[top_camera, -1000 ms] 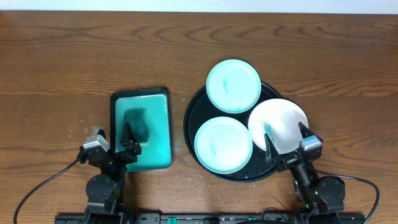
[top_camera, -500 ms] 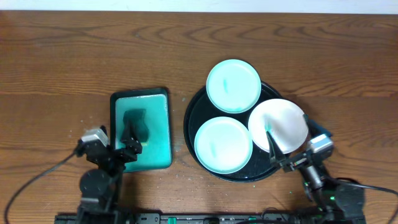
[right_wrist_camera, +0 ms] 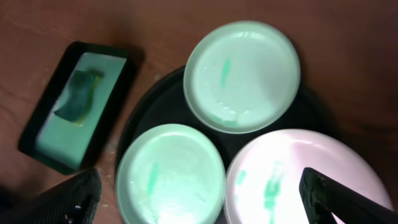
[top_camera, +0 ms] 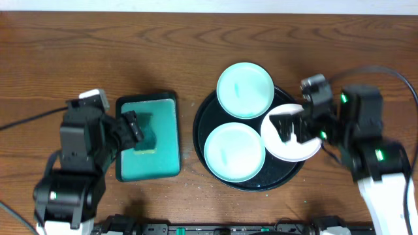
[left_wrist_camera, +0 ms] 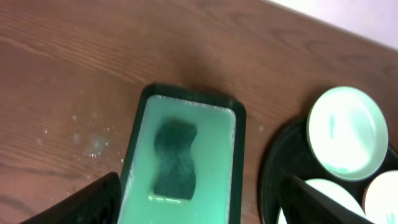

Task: Clean dirty plates on tray and stack at the side

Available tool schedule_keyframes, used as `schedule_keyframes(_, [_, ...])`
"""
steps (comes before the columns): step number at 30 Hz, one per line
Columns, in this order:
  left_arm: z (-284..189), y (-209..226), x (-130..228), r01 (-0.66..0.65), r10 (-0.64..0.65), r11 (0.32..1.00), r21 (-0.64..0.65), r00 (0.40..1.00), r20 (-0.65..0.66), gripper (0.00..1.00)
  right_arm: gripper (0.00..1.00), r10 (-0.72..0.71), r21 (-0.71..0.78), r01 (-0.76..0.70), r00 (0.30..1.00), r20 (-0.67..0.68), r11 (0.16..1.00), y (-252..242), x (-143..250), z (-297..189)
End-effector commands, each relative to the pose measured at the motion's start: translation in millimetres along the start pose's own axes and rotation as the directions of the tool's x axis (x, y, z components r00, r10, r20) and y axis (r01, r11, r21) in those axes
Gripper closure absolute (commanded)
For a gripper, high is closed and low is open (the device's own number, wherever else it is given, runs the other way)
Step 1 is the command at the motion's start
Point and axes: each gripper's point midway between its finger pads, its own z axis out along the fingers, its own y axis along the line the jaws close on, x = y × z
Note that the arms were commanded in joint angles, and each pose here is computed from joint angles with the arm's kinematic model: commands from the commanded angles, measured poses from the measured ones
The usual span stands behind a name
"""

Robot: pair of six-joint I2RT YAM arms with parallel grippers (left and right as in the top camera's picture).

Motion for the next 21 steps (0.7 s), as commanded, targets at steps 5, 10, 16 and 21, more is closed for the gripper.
schedule_keyframes(5, [0,-12,4,0.003,0.001,0.998,0.057,0.998,-0.063,0.19,0.01,0.11,-0.252,-0.136,0.987,-0.115,0.958,25,-4,46])
schedule_keyframes(10, [1,-8,15,0.001,0.003,0.999,0.039,0.994,-0.107,0.19,0.1,0.125,-0.075,-0.153,0.948,-0.293,0.985,8,39,73])
schedule_keyframes(16, [25,2,42,-0.005,0.002,1.0,-0.012,0.972,-0.236,0.19,0.51,0.219,0.187,-0.137,0.811,-0.543,0.973,2,123,77])
schedule_keyframes(21, [47,5,56,-0.007,-0.009,0.999,-0.047,0.944,-0.329,0.2,0.57,0.359,0.351,-0.176,0.741,-0.568,0.92,-7,177,85])
